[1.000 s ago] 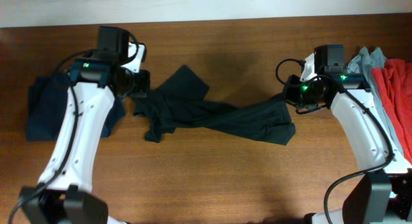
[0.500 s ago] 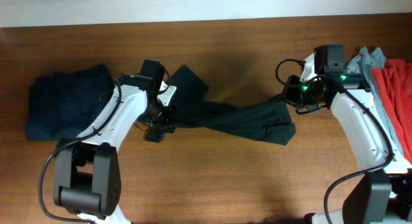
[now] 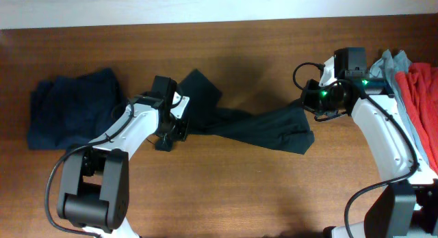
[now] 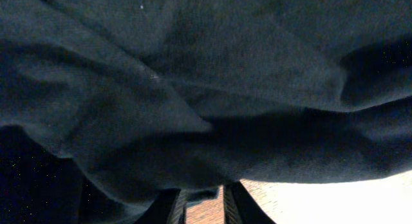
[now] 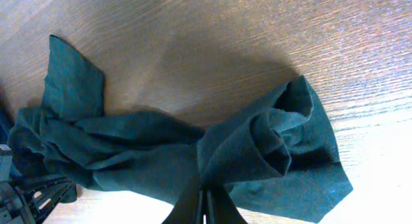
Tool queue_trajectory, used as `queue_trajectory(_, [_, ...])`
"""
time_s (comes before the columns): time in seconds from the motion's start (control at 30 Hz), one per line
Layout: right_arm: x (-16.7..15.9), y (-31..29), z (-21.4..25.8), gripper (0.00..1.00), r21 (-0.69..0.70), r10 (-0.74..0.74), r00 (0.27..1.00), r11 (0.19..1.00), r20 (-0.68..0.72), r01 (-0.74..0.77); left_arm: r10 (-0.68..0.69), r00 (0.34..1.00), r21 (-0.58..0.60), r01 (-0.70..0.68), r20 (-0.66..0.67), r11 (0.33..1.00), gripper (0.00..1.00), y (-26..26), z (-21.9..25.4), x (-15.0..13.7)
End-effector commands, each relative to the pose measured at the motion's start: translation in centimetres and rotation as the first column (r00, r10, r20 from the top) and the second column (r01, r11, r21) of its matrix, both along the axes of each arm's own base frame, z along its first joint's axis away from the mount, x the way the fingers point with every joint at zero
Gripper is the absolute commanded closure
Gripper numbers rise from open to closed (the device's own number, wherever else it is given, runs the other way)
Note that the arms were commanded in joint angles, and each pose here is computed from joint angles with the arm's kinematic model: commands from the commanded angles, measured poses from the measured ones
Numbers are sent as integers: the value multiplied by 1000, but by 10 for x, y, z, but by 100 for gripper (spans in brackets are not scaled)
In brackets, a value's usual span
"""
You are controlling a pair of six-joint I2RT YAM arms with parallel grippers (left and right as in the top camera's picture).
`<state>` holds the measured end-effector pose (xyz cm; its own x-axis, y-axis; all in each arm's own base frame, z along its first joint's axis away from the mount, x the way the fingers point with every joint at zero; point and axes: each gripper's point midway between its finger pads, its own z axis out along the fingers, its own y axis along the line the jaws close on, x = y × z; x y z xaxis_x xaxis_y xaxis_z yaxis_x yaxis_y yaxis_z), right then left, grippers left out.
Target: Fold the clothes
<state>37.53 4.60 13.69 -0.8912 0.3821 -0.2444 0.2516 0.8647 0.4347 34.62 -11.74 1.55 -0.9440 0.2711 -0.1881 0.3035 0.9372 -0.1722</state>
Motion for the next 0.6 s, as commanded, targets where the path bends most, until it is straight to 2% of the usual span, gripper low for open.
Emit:
queue_trajectory(0.0, [4,1,12,96,-14,11,999,1000,38,-11,-32,999,14,32,-3,999,78,2,-2,-4])
queue_trajectory(0.23, [4,1,12,96,-14,11,999,1000,41,-11,-33,998,27,35,-62,999,72,8,-26,-30])
queue_trajectory(0.57, [4,1,12,96,-14,11,999,1000,42,-11,-33,997,-5,33,67,999,72,1,-24,-2])
